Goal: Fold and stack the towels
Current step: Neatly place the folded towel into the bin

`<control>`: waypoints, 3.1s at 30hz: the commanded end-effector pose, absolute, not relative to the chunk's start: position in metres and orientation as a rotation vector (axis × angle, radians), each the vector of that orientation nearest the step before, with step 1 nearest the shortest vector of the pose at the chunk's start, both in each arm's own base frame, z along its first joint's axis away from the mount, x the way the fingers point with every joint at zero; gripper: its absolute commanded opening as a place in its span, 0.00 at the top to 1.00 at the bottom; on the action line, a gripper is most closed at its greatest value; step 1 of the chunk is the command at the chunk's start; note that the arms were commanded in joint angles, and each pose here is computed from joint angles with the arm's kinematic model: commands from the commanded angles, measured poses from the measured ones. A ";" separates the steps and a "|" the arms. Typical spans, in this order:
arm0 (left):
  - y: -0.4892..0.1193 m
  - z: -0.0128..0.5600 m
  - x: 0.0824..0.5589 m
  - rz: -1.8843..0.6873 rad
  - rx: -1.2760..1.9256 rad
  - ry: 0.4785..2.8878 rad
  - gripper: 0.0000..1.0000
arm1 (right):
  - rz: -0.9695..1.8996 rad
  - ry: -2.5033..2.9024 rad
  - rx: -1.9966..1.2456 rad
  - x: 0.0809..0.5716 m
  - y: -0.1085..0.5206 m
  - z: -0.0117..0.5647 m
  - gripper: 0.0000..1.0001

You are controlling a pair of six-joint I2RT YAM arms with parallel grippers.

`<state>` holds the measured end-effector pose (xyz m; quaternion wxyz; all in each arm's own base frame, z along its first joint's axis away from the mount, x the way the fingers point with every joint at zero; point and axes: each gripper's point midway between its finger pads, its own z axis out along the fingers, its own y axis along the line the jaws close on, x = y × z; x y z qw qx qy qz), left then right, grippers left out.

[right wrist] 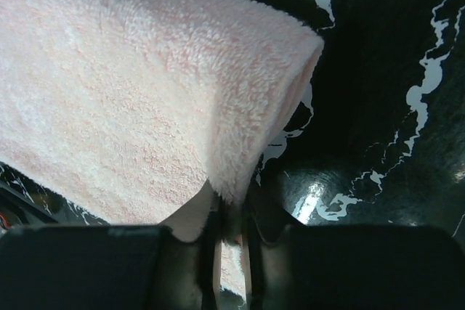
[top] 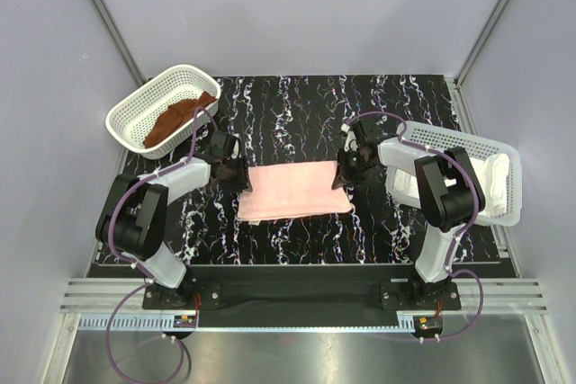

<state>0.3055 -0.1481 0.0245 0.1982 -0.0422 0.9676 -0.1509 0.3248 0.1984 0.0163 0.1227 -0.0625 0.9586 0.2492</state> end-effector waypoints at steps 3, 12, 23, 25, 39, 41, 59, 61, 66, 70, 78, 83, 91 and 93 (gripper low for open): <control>-0.136 0.025 0.307 -0.347 -0.153 2.688 0.59 | 0.649 2.785 -0.162 0.321 0.189 0.028 0.95; -0.107 0.104 0.346 -0.149 -0.059 2.545 0.53 | 0.442 2.784 -0.062 0.322 0.162 0.095 1.00; -0.134 0.135 0.339 -0.383 0.061 2.473 0.51 | 0.276 2.795 0.107 0.353 0.103 0.169 1.00; -0.138 0.139 0.339 -0.415 0.070 2.451 0.51 | 0.287 2.758 0.133 0.358 0.098 0.192 1.00; -0.162 0.153 0.339 -0.581 0.134 2.417 0.51 | 0.063 2.707 0.498 0.323 -0.014 0.247 1.00; -0.164 0.153 0.338 -0.599 0.140 2.415 0.51 | -0.009 2.687 0.554 0.316 -0.039 0.253 1.00; -0.178 0.167 0.333 -0.696 0.185 2.354 0.55 | -0.183 2.621 0.791 0.289 -0.140 0.234 0.98; -0.186 0.170 0.332 -0.733 0.202 2.346 0.56 | -0.204 2.595 0.785 0.289 -0.147 0.236 0.98; -0.185 0.179 0.336 -0.679 0.235 2.333 0.55 | -0.230 2.588 0.800 0.289 -0.162 0.231 0.99; -0.177 0.187 0.343 -0.600 0.240 2.331 0.54 | -0.230 2.609 0.808 0.295 -0.171 0.221 1.00; -0.180 0.195 0.345 -0.607 0.255 2.330 0.53 | -0.217 2.583 0.795 0.299 -0.193 0.218 1.00; -0.180 0.199 0.348 -0.586 0.261 2.335 0.53 | -0.246 2.583 0.820 0.307 -0.216 0.204 0.98; -0.192 0.208 0.359 -0.618 0.272 2.339 0.52 | -0.303 2.628 0.935 0.312 -0.247 0.182 0.36; -0.195 0.212 0.359 -0.623 0.281 2.331 0.52 | -0.325 2.583 0.950 0.311 -0.251 0.196 0.34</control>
